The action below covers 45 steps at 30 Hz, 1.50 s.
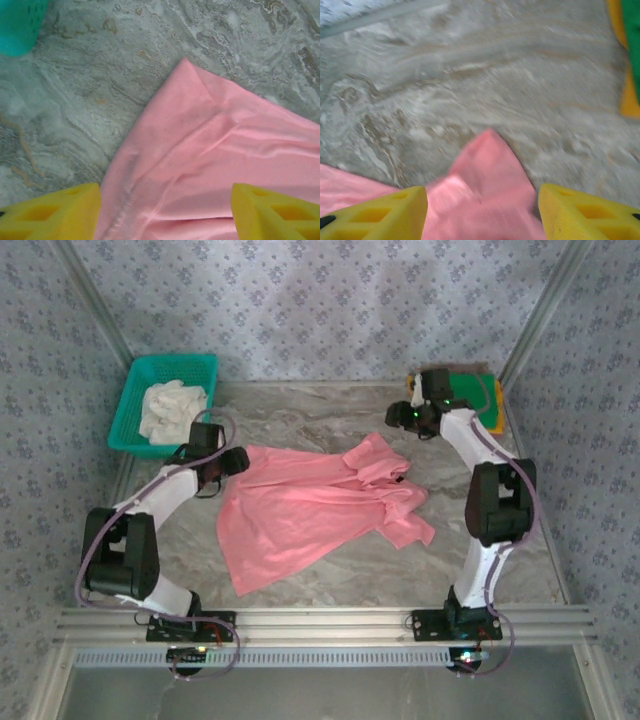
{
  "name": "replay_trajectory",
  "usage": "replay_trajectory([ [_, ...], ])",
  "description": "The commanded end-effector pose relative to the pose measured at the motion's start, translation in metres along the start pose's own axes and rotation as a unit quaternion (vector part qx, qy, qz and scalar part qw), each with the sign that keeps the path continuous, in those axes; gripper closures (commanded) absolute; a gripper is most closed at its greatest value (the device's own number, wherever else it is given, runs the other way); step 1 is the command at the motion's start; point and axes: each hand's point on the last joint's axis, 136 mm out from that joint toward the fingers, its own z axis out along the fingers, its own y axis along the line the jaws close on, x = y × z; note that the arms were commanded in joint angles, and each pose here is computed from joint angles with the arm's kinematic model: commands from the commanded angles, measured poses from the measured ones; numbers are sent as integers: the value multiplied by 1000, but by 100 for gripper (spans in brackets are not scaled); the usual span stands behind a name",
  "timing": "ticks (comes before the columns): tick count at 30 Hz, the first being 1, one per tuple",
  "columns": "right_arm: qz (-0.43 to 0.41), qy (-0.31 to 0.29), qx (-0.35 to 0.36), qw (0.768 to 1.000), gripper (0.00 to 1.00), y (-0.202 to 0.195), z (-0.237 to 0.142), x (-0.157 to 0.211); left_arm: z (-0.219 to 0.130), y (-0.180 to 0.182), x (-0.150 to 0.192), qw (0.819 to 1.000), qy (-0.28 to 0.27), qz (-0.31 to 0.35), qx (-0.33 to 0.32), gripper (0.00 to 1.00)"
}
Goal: Fold and stack the t-shirts
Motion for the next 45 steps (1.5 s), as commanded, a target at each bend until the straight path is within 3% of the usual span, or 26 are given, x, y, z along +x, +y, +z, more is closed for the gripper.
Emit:
replay_trajectory([
  [1, -18, 84, -11, 996, 35, 0, 40, 29, 3, 19, 8, 999, 29, 6, -36, 29],
  [8, -18, 124, -12, 992, 33, -4, 83, 38, 3, 17, 16, 999, 32, 2, -19, 28],
  [15, -4, 145, 4, 989, 40, -16, 104, 57, 21, 9, 13, 999, 39, 34, -7, 25],
  [20, -5, 141, 15, 990, 55, -10, 111, 59, 48, -11, 5, 995, 56, 83, -10, 24],
  [22, -4, 135, 22, 991, 65, -11, 111, 57, 60, -14, 6, 994, 61, 90, -15, 25],
  [27, 1, 119, 19, 993, 85, -7, 106, 46, 81, -16, 2, 993, 64, 91, -24, 39],
  [30, -1, 103, 18, 995, 92, -2, 96, 35, 89, -17, -4, 993, 64, 98, -30, 69],
  [31, -2, 97, 19, 995, 94, 0, 91, 31, 91, -17, -6, 992, 66, 100, -32, 84],
  [33, -5, 71, 23, 997, 100, 1, 80, 17, 92, -17, -9, 992, 67, 99, -35, 97],
  [45, 15, -27, 48, 998, 100, -16, 3, -29, 30, -26, -51, 996, -10, 83, -21, 100],
])
